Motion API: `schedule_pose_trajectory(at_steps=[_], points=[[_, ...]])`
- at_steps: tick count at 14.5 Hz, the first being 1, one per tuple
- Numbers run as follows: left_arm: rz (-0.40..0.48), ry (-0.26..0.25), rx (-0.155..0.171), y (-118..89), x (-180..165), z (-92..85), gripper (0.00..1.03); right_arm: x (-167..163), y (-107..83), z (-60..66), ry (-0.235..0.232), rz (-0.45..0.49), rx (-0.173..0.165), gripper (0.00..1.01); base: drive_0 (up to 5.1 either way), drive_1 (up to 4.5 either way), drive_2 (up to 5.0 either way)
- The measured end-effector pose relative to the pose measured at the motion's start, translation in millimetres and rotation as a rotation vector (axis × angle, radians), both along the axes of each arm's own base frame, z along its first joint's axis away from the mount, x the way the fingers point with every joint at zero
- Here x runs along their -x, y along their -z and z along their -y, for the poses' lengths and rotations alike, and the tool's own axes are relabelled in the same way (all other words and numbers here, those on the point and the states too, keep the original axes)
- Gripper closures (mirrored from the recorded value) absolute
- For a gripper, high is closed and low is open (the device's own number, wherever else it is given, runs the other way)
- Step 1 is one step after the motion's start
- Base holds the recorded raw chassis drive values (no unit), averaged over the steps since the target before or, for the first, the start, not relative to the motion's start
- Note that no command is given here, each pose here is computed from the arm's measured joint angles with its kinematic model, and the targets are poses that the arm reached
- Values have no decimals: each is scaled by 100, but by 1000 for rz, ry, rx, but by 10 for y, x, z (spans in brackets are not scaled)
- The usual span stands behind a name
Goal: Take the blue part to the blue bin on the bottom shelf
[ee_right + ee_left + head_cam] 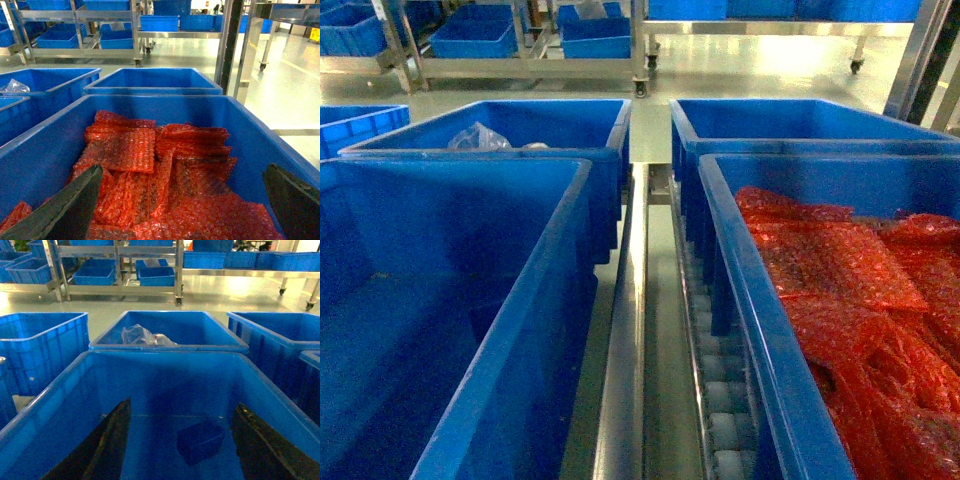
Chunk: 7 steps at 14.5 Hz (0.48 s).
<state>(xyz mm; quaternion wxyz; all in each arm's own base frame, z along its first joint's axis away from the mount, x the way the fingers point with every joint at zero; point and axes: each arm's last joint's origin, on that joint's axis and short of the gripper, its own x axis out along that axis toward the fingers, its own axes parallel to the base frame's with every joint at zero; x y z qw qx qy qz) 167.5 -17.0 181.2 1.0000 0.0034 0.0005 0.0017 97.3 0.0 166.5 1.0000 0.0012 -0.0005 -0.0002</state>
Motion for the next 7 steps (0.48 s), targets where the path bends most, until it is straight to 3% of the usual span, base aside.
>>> schedule_pose_trajectory(at_steps=[1,2,3,4,7], points=[[-15,16,0,75,161,-95,85,0,0,0,0,0,0,3,0,0,0],[22,3,1,104,197,-163,95,0,0,0,0,0,0,3,0,0,0],[-7,-17,6,166,236,-183,101,0,0,0,0,0,0,3,0,0,0],[-32,4,6,196,267,-170,101,0,0,0,0,0,0,3,0,0,0],[4,5,6,132,364,-168,101,0,0,0,0,0,0,3,0,0,0]])
